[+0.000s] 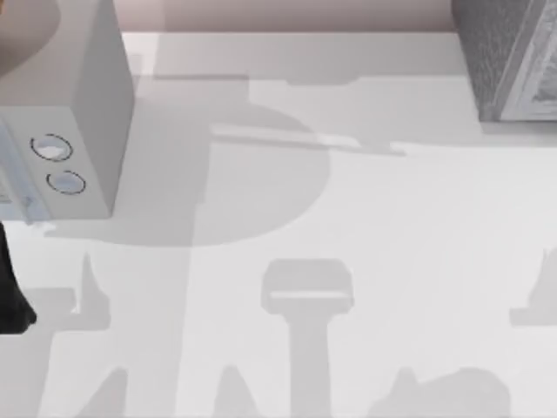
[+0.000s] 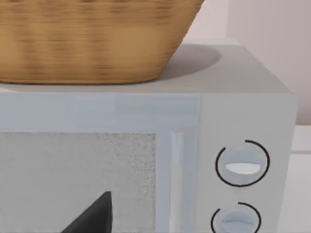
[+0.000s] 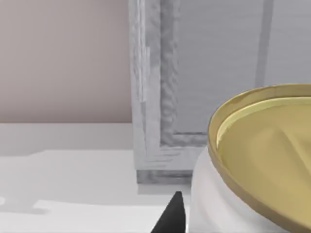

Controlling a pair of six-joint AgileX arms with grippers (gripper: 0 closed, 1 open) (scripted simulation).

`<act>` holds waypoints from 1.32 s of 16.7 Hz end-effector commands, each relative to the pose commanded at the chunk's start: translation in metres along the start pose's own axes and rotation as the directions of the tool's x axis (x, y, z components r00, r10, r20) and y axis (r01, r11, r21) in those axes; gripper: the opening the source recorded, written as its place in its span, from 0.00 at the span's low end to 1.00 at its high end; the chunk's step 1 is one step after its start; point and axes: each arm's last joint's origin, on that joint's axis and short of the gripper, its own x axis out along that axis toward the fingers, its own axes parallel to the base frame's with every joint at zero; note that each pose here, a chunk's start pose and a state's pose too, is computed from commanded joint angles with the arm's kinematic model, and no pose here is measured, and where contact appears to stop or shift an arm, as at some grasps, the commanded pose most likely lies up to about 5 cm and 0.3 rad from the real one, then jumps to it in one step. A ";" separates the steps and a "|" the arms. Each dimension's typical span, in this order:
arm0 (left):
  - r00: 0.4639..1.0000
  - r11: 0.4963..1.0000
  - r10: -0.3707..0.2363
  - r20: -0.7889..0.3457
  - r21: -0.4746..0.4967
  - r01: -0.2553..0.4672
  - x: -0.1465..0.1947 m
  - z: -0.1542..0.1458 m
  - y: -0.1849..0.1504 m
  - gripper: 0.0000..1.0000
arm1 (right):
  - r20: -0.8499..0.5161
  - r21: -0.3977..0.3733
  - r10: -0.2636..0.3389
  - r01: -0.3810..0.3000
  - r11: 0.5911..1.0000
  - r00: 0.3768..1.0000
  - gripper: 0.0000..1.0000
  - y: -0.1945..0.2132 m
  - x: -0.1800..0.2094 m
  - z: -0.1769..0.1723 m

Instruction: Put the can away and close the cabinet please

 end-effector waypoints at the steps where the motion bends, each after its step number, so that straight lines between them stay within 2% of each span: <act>1: 1.000 1.000 0.000 0.000 0.000 0.000 0.000 0.000 0.000 1.00 | -0.011 0.001 0.000 0.000 1.000 1.000 0.00 0.001 0.001 0.010; 4: 1.000 1.000 0.000 0.000 0.000 0.000 0.000 0.000 0.000 1.00 | -0.037 0.001 -0.002 0.002 1.000 0.999 0.00 0.003 0.006 0.057; 7: 1.000 1.000 0.000 0.000 0.000 0.000 0.000 0.000 0.000 1.00 | -0.044 -0.001 -0.007 0.007 1.000 0.999 0.00 0.007 0.020 0.122; 14: 1.000 1.000 0.000 0.000 0.000 0.000 0.000 0.000 0.000 1.00 | -0.011 -0.004 -0.012 0.012 1.000 1.000 0.00 0.026 0.085 0.270; 18: 1.000 1.000 0.000 0.000 0.000 0.000 0.000 0.000 0.000 1.00 | 0.010 -0.003 -0.007 0.007 1.000 1.000 0.00 0.040 0.122 0.318; 22: 1.000 1.000 0.000 0.000 0.000 0.000 0.000 0.000 0.000 1.00 | 0.018 -0.003 -0.003 0.003 1.000 1.000 0.00 0.048 0.142 0.336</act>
